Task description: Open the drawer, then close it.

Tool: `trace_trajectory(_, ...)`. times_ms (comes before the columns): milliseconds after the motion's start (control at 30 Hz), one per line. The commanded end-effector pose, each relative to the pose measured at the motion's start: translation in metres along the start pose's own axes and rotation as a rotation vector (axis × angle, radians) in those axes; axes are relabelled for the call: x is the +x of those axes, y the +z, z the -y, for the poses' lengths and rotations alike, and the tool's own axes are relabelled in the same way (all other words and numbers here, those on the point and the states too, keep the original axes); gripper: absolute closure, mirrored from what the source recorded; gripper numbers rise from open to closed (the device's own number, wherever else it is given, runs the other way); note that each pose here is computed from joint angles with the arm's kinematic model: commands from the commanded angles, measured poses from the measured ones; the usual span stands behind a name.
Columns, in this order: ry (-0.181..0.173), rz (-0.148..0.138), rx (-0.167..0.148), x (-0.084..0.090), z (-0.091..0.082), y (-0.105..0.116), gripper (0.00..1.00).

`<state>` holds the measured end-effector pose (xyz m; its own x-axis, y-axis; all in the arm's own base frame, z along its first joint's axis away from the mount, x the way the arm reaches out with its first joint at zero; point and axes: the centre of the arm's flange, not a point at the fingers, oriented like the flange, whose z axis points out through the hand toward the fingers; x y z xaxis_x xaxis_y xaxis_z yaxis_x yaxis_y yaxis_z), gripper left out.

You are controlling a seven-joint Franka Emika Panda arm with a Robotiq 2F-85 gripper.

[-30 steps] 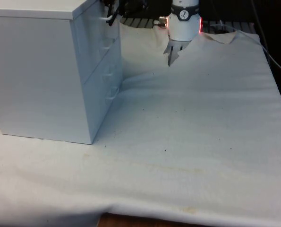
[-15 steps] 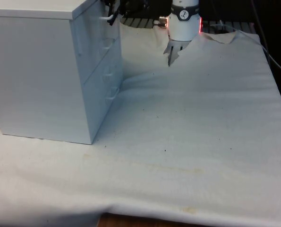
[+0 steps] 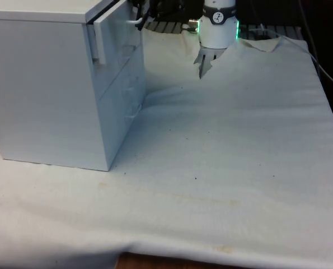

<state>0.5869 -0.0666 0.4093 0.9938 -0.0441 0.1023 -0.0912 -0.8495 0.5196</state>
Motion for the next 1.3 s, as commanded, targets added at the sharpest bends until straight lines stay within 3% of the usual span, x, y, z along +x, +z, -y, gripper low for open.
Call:
trace_trajectory(0, 0.003, -0.002, 0.002, 0.000, 0.000, -0.002, 1.00)
trace_trajectory(233, 0.000, 0.000, 0.000, 0.000, 0.000, 0.000, 1.00)
trace_trajectory(500, 0.014, -0.019, 0.025, 0.002, 0.019, -0.020, 1.00)
trace_trajectory(533, 0.010, -0.014, 0.014, 0.001, 0.017, -0.015, 1.00)
trace_trajectory(567, 0.015, -0.020, 0.025, 0.002, 0.021, -0.021, 1.00)
trace_trajectory(867, 0.024, -0.031, 0.034, 0.004, 0.042, -0.034, 1.00)
trace_trajectory(900, 0.023, -0.027, 0.022, 0.002, 0.036, -0.030, 1.00)
trace_trajectory(933, 0.023, -0.030, 0.032, 0.004, 0.047, -0.035, 1.00)
trace_trajectory(1033, 0.022, -0.027, 0.026, 0.005, 0.060, -0.037, 1.00)
trace_trajectory(1100, 0.022, -0.027, 0.022, 0.006, 0.066, -0.040, 1.00)
trace_trajectory(1133, 0.019, -0.023, 0.010, 0.004, 0.060, -0.036, 1.00)
trace_trajectory(1267, 0.021, -0.023, 0.008, 0.008, 0.080, -0.046, 1.00)
